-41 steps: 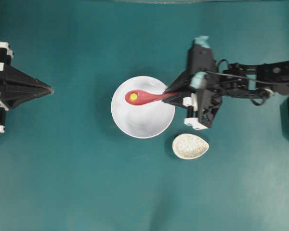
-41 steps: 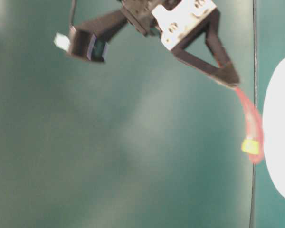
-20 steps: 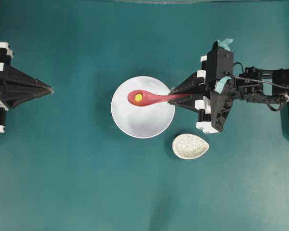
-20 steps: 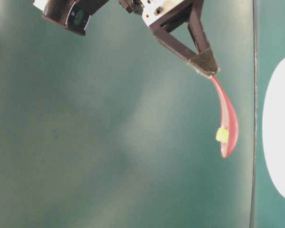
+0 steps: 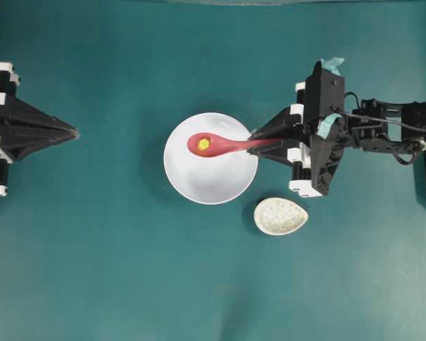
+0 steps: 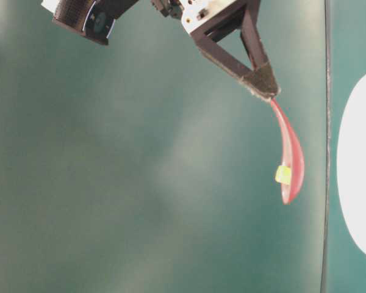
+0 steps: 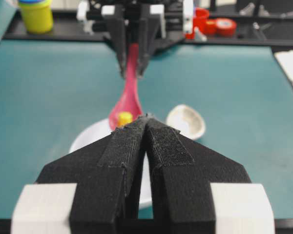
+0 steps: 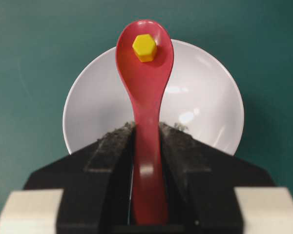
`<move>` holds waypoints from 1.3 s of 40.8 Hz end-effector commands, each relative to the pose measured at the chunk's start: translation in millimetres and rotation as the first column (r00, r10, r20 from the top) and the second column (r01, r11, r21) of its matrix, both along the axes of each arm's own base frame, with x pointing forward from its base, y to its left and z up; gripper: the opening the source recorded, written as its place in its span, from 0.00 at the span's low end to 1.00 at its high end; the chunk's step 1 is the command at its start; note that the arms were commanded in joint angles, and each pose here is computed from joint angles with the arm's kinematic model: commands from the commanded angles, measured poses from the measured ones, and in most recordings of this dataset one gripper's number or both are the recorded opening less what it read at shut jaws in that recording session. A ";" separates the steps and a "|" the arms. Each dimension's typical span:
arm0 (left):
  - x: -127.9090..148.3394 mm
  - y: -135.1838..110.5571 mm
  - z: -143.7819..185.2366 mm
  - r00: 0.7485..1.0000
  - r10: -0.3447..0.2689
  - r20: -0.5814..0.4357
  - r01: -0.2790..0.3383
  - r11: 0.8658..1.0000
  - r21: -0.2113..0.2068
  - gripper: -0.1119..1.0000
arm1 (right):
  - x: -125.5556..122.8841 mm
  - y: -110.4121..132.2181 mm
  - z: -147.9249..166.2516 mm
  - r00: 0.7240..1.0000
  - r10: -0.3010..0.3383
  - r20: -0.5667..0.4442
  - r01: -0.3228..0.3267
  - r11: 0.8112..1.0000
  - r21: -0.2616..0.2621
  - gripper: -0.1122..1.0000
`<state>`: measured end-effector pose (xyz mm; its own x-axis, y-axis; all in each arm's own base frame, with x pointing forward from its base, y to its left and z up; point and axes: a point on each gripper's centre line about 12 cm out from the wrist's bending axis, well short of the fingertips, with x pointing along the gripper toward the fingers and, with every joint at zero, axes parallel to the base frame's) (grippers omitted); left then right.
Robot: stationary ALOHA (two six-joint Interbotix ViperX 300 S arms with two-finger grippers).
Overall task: Scoop the yellow hexagonal prism block from the bowl with a spoon using the right arm.
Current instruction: 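Hold the spoon with the block steady above the bowl's right edge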
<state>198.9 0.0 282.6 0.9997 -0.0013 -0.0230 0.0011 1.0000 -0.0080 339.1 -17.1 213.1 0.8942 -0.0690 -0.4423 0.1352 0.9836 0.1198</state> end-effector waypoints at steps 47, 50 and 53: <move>2.0 -0.4 10.3 1.000 -0.002 0.025 0.002 1.000 0.002 0.11 | 2.4 0.9 27.2 0.997 0.006 0.079 -0.005 1.000 -0.009 0.31; 2.3 -0.4 10.0 1.000 -0.002 0.023 0.002 1.000 0.002 0.11 | 3.2 0.9 28.7 0.997 0.008 0.082 -0.007 1.000 -0.013 0.31; 3.0 -0.4 8.8 1.000 -0.002 0.020 0.002 1.000 0.001 0.11 | 3.2 0.9 28.7 0.997 0.009 0.082 -0.007 1.000 -0.015 0.31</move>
<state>198.9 0.3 282.0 0.9996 0.0004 -0.0276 -0.0006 1.0000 -0.0095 339.3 -17.1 226.3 0.9099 -0.0692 -0.4090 0.1280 0.9847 0.1180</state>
